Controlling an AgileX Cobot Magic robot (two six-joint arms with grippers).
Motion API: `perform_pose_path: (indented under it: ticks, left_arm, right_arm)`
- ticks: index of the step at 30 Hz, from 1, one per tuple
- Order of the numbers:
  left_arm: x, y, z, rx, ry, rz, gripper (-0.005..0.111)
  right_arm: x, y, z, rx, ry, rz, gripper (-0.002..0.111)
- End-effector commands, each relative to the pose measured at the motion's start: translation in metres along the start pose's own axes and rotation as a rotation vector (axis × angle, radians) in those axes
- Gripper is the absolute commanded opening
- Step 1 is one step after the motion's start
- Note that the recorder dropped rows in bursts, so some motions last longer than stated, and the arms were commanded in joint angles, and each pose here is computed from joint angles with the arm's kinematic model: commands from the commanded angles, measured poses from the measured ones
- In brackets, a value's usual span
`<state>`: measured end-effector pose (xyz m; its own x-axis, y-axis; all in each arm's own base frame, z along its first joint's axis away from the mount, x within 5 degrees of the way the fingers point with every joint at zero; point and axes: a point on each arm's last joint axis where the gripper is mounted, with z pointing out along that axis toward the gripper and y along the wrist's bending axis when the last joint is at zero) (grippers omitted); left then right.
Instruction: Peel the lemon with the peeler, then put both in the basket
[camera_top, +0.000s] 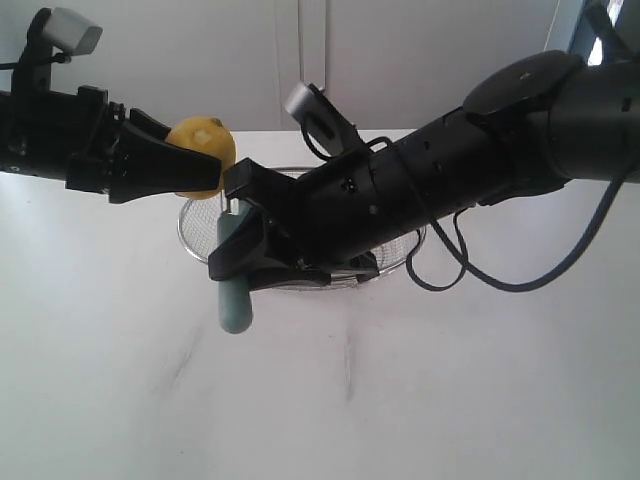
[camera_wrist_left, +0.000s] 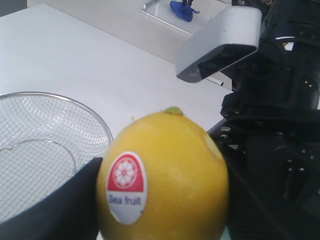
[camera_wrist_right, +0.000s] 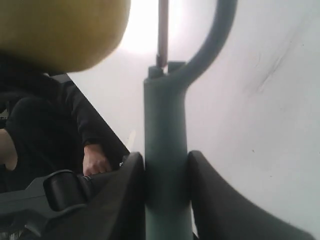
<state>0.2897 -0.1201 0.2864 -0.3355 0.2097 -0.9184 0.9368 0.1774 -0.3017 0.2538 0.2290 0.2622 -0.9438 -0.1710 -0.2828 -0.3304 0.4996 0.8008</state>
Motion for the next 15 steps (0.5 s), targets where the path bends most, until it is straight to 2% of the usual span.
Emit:
perform_pose_path:
  ticks: [1, 15]
  left_arm:
    - [-0.003, -0.005, -0.002, 0.013, -0.024, -0.001, 0.000]
    - [-0.003, -0.005, -0.002, 0.013, -0.024, -0.001, 0.000]
  right_arm:
    - [-0.002, 0.004, -0.004, -0.002, -0.042, -0.019, 0.000]
    - [-0.007, 0.022, -0.026, 0.022, -0.185, -0.073, 0.000]
